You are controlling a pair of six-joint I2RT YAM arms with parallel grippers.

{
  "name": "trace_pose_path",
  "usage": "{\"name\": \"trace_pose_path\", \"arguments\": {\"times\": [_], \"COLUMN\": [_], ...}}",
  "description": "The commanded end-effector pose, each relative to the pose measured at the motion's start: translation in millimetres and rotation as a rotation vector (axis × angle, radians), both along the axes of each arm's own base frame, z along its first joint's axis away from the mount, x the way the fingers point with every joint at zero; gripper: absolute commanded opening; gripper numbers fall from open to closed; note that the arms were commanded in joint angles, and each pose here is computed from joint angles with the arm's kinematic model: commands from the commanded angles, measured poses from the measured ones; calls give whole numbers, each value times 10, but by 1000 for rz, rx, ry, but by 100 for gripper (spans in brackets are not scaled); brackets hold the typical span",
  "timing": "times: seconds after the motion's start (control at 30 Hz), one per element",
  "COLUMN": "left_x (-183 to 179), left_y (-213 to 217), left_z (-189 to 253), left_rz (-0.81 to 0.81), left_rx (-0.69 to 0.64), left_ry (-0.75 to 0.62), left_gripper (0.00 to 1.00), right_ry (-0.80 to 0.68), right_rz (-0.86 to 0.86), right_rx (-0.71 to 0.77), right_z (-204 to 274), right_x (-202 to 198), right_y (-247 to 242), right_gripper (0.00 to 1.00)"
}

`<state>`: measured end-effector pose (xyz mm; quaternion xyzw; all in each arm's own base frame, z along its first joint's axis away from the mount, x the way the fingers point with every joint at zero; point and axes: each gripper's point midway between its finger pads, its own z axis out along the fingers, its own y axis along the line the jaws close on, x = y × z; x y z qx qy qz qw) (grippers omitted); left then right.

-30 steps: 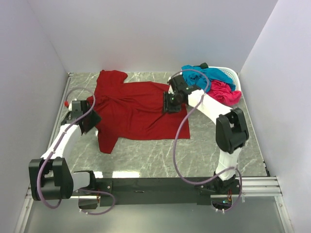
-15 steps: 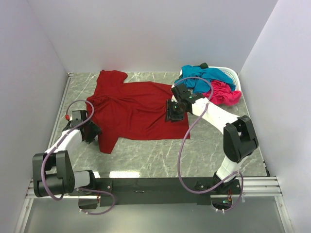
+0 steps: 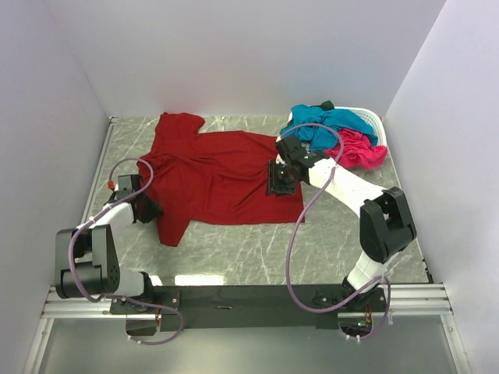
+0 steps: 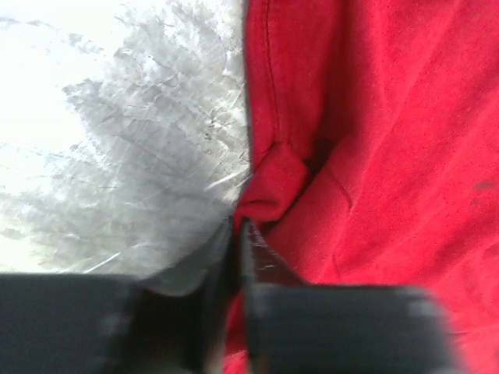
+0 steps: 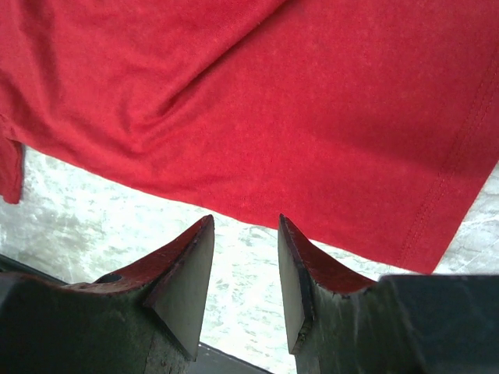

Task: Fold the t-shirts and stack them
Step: Flatten the tshirt out

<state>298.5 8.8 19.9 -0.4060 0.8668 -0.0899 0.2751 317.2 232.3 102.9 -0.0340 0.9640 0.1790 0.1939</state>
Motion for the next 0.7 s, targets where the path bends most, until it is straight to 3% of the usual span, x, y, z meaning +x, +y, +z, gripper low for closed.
{"name": "trace_pose_path", "arguments": {"times": [0.0,0.03,0.17,0.33,0.4,0.43,0.47,0.5,0.6,0.67], "left_x": [20,29,165,138,165,143,144,122,37,-36], "left_y": [37,57,373,718,815,822,870,885,985,1048], "left_z": [-8,34,475,762,803,791,777,761,712,699], "left_rz": [-13,-11,31,-10,-28,-36,-32,-35,-6,25], "left_rx": [9,13,88,199,213,206,209,213,228,232], "left_ry": [22,20,-52,2,22,38,49,58,78,75], "left_gripper": [5,1,0,5,12,26,32,44,58,62], "right_ry": [-60,-61,-62,-58,-52,-45,-42,-40,-41,-46], "right_rz": [-11,-14,-12,-8,-5,-5,-1,-1,-1,2], "right_rx": [14,11,6,7,10,8,9,10,8,7], "right_z": [167,170,193,199,189,162,164,155,161,175], "right_x": [17,15,-6,-12,-12,-7,-19,-10,-5,-4], "right_y": [-4,-14,-34,-30,-17,-15,2,4,11,11], "right_gripper": [45,45,45,45,45,45,45,45,45,45]}}
